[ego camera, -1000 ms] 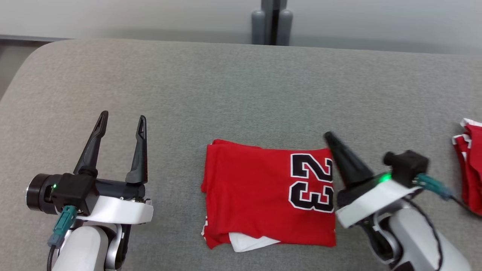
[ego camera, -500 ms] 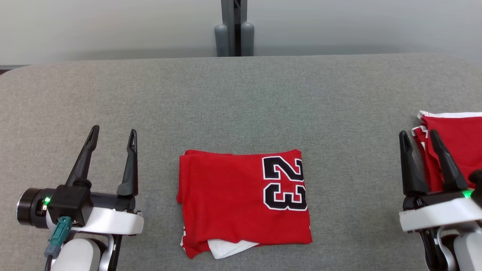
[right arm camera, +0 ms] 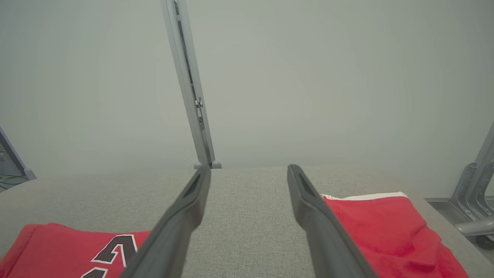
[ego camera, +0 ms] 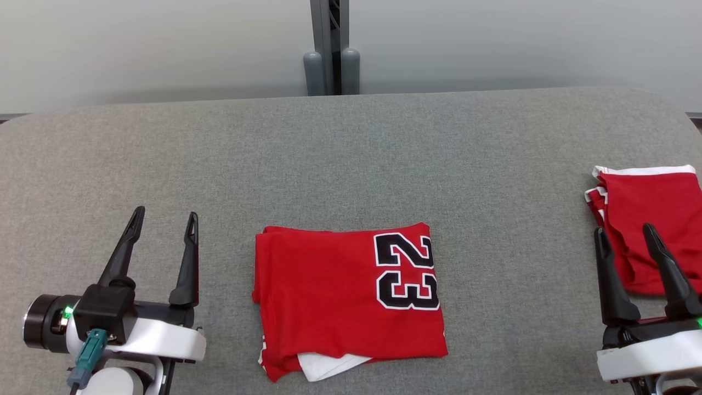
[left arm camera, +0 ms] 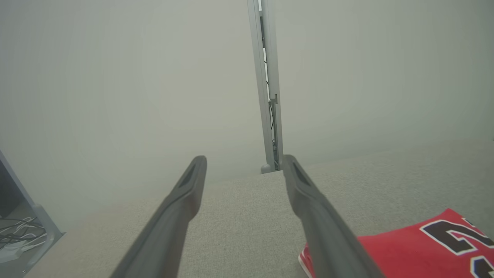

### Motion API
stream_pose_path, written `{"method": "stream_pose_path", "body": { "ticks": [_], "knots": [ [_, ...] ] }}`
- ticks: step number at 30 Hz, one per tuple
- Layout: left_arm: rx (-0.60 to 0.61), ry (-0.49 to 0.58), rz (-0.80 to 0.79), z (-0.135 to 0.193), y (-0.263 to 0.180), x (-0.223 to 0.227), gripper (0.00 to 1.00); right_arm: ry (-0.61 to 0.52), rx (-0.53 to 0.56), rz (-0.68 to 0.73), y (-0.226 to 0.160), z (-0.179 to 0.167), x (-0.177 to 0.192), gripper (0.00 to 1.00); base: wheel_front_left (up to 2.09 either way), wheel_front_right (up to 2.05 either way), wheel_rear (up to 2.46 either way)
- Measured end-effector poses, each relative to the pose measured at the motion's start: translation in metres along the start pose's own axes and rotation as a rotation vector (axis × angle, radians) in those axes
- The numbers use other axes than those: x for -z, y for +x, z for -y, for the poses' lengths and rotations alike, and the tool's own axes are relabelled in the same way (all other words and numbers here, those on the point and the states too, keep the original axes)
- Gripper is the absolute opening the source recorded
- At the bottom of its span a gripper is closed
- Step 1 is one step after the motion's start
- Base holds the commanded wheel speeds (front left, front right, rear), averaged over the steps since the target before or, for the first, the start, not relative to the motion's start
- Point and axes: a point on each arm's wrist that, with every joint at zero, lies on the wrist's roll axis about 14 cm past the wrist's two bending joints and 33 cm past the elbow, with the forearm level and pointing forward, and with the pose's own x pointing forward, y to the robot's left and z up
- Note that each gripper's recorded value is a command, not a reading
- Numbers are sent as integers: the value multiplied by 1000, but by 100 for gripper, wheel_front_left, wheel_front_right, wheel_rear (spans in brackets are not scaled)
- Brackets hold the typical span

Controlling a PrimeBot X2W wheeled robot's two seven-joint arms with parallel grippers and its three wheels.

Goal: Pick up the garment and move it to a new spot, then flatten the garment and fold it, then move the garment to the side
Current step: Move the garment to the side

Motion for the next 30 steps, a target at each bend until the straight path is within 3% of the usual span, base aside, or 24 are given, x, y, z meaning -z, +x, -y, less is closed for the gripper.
{"method": "stream_pose_path", "body": {
  "ticks": [16, 30],
  "knots": [
    [-16, 2, 0, -5, -6, -3, 100, 8, -27, -21, 7, -9, 3, 100, 0, 0, 0],
    [-133, -8, -27, -36, -27, 4, 100, 123, -316, -465, 13, -105, 126, 100, 0, 0, 0]
  ]
}}
